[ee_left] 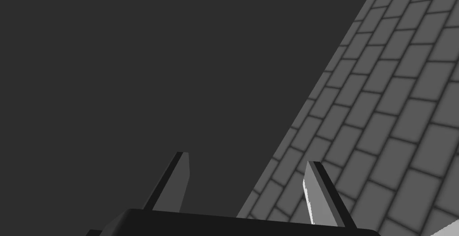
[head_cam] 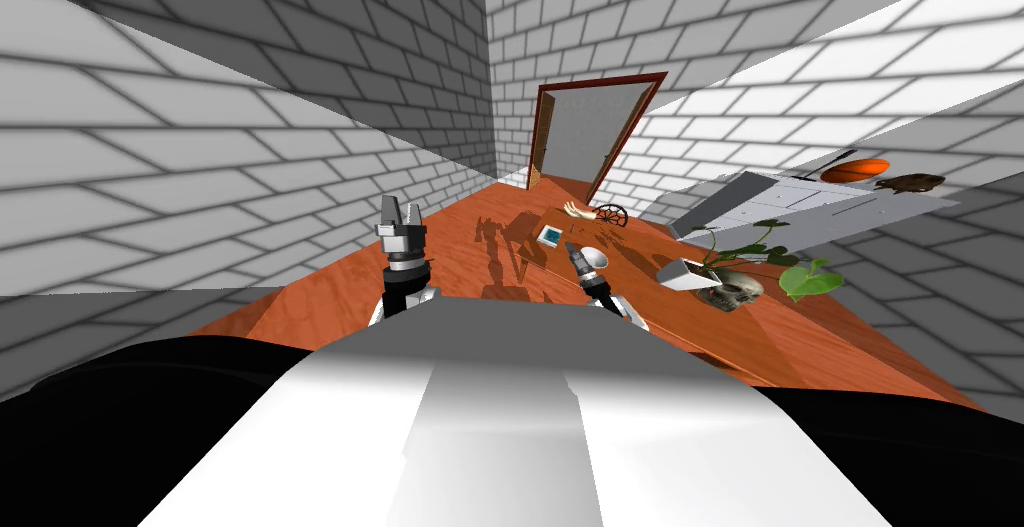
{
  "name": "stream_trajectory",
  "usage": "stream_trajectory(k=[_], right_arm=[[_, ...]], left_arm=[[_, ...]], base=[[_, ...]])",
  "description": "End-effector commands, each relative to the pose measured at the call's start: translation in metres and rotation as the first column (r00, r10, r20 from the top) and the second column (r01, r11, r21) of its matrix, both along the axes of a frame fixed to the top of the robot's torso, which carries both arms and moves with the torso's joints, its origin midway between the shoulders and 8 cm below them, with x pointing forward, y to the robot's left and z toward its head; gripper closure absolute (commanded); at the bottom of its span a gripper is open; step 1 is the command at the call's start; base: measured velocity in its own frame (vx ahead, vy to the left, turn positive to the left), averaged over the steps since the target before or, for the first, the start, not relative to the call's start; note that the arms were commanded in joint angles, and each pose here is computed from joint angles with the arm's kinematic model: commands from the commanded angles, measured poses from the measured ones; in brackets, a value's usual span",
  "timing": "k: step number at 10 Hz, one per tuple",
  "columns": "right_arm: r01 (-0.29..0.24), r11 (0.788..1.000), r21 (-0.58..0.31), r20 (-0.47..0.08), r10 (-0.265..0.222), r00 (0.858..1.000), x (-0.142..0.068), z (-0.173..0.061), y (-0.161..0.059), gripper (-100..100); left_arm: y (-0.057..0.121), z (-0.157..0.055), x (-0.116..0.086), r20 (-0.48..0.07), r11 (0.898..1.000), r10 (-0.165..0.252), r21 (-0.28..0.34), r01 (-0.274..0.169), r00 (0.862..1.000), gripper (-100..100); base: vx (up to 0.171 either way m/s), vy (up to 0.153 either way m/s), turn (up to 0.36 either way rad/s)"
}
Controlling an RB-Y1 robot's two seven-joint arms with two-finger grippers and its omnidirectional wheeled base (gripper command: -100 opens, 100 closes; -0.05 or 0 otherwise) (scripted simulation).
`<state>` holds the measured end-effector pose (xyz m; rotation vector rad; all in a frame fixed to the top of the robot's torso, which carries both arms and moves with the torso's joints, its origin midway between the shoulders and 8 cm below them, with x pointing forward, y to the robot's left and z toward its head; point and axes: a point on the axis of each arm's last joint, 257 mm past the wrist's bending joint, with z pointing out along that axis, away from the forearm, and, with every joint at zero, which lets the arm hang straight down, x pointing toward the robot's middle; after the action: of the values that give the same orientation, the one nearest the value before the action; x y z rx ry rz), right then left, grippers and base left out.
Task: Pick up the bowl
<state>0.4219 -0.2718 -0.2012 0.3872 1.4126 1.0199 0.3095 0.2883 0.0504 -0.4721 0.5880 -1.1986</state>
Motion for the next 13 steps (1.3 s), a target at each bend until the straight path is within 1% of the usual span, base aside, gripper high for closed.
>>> stream_trajectory(k=[1,2,3,4,5,6,8,9,10,11,12,13], right_arm=[[0.002,0.999,-0.052,-0.040,-0.004,0.999,-0.002,-0.021,-0.009,-100],[-0.022,0.991,-0.133,-0.062,0.013,0.998,-0.002,-0.036,-0.012,-100],[-0.011,0.990,-0.138,-0.086,0.000,0.996,-0.003,-0.047,-0.019,-100],[-0.038,0.975,-0.217,-0.107,0.015,0.994,-0.004,-0.061,-0.024,-100],[-0.028,0.975,-0.223,-0.133,-0.002,0.991,-0.006,-0.073,-0.032,-100],[-0.056,0.952,-0.300,-0.157,0.008,0.988,-0.009,-0.087,-0.039,-100],[-0.048,0.951,-0.305,-0.180,-0.008,0.984,-0.011,-0.098,-0.048,-100],[-0.075,0.922,-0.379,-0.212,-0.007,0.977,-0.015,-0.115,-0.060,-100],[-0.070,0.921,-0.383,-0.227,-0.020,0.974,-0.018,-0.122,-0.066,-100],[-0.098,0.885,-0.455,-0.265,-0.030,0.964,-0.024,-0.141,-0.083,-100],[-0.096,0.885,-0.456,-0.272,-0.036,0.961,-0.026,-0.144,-0.086,-100],[-0.127,0.844,-0.521,-0.301,-0.043,0.952,-0.032,-0.158,-0.102,-100]], left_arm=[[0.000,0.000,0.000,0.000,1.000,0.000,0.000,0.000,1.000,0],[0.000,0.000,0.000,0.000,1.000,0.000,0.000,0.000,1.000,0],[0.000,0.000,0.000,0.000,1.000,0.000,0.000,0.000,1.000,0],[0.000,0.000,0.000,0.000,1.000,0.000,0.000,0.000,1.000,0],[0.000,0.000,0.000,0.000,1.000,0.000,0.000,0.000,1.000,0],[0.000,0.000,0.000,0.000,1.000,0.000,0.000,0.000,1.000,0],[0.000,0.000,0.000,0.000,1.000,0.000,0.000,0.000,1.000,0],[0.000,0.000,0.000,0.000,1.000,0.000,0.000,0.000,1.000,0],[0.000,0.000,0.000,0.000,1.000,0.000,0.000,0.000,1.000,0],[0.000,0.000,0.000,0.000,1.000,0.000,0.000,0.000,1.000,0],[0.000,0.000,0.000,0.000,1.000,0.000,0.000,0.000,1.000,0],[0.000,0.000,0.000,0.000,1.000,0.000,0.000,0.000,1.000,0]], base=[[-0.005,0.079,0.032],[-0.015,0.086,0.090],[-0.011,0.074,0.032],[0.003,0.090,0.067],[0.007,0.084,0.041],[0.010,0.099,0.074],[0.006,0.056,0.018],[0.013,0.051,0.088],[0.017,0.059,0.053],[0.022,0.082,0.086],[0.017,0.067,0.039],[0.016,0.076,0.108]])
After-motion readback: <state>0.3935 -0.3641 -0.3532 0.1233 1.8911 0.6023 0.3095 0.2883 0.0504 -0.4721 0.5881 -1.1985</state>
